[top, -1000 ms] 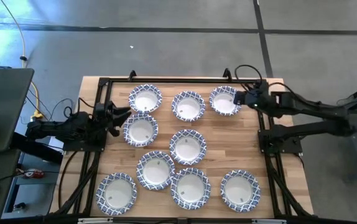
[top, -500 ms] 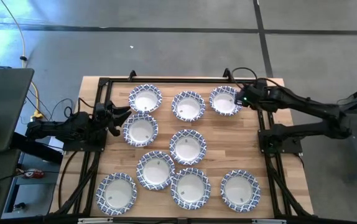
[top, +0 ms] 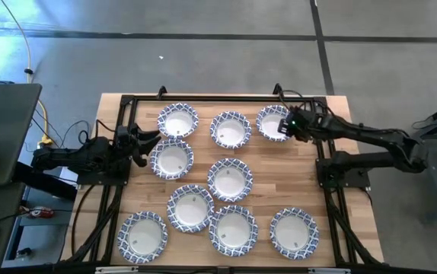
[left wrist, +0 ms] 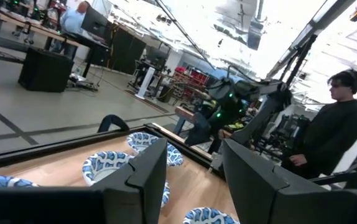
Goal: Nest bowls inside each other
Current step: Stack the white patterned bowl on top of the other white patterned bowl
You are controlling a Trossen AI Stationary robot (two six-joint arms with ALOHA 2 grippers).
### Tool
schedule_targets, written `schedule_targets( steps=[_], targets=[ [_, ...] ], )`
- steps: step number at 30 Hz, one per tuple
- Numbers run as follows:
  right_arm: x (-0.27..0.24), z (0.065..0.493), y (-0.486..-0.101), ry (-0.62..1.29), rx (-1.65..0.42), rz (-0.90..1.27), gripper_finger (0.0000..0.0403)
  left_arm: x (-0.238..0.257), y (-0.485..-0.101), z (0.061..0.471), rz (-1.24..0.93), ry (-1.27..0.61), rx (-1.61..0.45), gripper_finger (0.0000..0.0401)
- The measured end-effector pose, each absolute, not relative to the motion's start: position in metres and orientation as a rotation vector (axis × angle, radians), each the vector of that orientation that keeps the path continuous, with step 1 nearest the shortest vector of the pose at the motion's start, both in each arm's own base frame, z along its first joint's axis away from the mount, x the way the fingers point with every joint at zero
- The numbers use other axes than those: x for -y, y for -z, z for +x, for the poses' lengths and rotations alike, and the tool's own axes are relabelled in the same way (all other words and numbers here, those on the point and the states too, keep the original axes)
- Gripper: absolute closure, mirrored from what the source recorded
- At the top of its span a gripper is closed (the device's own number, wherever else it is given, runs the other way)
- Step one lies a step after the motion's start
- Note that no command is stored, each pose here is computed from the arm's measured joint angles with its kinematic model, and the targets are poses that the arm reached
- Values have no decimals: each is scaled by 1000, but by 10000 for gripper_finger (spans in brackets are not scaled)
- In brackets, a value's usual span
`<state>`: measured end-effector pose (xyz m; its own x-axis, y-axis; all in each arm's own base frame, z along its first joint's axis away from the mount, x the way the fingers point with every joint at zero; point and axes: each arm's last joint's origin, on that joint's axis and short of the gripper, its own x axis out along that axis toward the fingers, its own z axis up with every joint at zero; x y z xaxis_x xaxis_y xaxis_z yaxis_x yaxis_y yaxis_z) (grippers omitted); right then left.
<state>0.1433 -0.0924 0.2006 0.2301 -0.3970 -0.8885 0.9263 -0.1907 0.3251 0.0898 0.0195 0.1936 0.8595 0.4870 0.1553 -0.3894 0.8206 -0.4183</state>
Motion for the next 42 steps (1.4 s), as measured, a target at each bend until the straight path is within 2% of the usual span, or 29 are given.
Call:
schedule_targets(
  steps=[12,16,42],
  targets=[
    [78,107,-181,1257,-378,1329,256,-20,-194,90,-403,-484,269,256],
    [73,99,-170,1253,-366,1376,256,-20,-194,89,-404,-503,273,256],
    [78,101,-143,1167,-177,1456,256,-21,-193,89,-406,-524,277,256]
  ],
)
